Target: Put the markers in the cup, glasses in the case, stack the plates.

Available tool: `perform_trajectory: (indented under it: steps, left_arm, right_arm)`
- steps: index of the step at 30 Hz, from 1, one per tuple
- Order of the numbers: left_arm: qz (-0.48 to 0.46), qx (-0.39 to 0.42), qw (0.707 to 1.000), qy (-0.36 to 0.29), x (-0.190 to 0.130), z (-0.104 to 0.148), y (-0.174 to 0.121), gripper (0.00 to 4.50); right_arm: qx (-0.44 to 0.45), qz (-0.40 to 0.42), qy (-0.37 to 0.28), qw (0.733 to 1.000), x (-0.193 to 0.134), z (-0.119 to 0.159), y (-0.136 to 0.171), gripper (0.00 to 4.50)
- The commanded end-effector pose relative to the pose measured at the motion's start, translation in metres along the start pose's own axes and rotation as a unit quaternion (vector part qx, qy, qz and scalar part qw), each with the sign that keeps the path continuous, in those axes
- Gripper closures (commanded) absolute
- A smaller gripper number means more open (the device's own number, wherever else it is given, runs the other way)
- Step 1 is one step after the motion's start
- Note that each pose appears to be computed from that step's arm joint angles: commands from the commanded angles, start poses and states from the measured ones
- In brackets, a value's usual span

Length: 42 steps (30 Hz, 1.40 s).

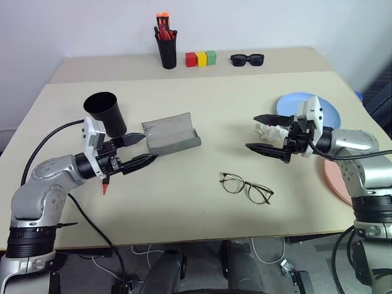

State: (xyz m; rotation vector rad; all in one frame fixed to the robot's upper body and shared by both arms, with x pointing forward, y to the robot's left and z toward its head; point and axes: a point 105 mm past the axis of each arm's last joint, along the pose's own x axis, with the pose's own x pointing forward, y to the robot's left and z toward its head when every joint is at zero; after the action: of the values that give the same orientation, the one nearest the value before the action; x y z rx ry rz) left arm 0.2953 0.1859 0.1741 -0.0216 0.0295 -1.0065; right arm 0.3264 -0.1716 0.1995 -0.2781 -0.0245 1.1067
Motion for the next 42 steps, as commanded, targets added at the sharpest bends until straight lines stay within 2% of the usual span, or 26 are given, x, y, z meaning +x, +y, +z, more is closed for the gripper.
perform_trajectory:
  steps: [1, 6, 12, 16, 20, 24, 27, 31, 42]
  left_arm:
    - [0.025, 0.016, 1.000, -0.004, -0.004, 0.005, 0.003, 0.00]
    - [0.060, 0.023, 0.998, 0.004, -0.006, 0.004, 0.014, 0.00]
    - [0.144, 0.033, 0.989, 0.024, -0.034, 0.012, 0.035, 0.00]
    - [0.190, -0.016, 0.976, 0.108, -0.070, 0.003, 0.044, 0.00]
    - [0.263, -0.024, 0.952, 0.153, -0.113, -0.005, 0.055, 0.00]
    - [0.298, -0.019, 0.928, 0.221, -0.135, -0.022, 0.060, 0.00]
    - [0.306, -0.047, 0.915, 0.261, -0.148, -0.036, 0.068, 0.00]
    - [0.333, -0.058, 0.897, 0.284, -0.146, -0.040, 0.084, 0.00]
    - [0.313, -0.093, 0.894, 0.308, -0.132, -0.050, 0.117, 0.00]
  right_arm:
    - [-0.019, 0.000, -0.014, 1.000, 0.001, 0.012, 0.004, 0.04]
    - [-0.017, -0.003, -0.007, 1.000, -0.003, 0.010, 0.008, 0.04]
    - [-0.021, -0.003, -0.016, 1.000, 0.008, 0.012, 0.012, 0.04]
    - [-0.025, 0.003, -0.020, 0.999, 0.015, 0.011, 0.018, 0.04]
    - [-0.022, 0.023, -0.029, 0.999, 0.029, 0.014, 0.033, 0.04]
    - [-0.017, 0.034, -0.043, 0.998, 0.032, 0.022, 0.039, 0.04]
    - [-0.019, 0.043, -0.047, 0.998, 0.036, 0.024, 0.050, 0.04]
    - [-0.014, 0.035, -0.053, 0.998, 0.035, 0.026, 0.053, 0.04]
    - [-0.006, 0.017, -0.043, 0.999, 0.026, 0.022, 0.058, 0.04]
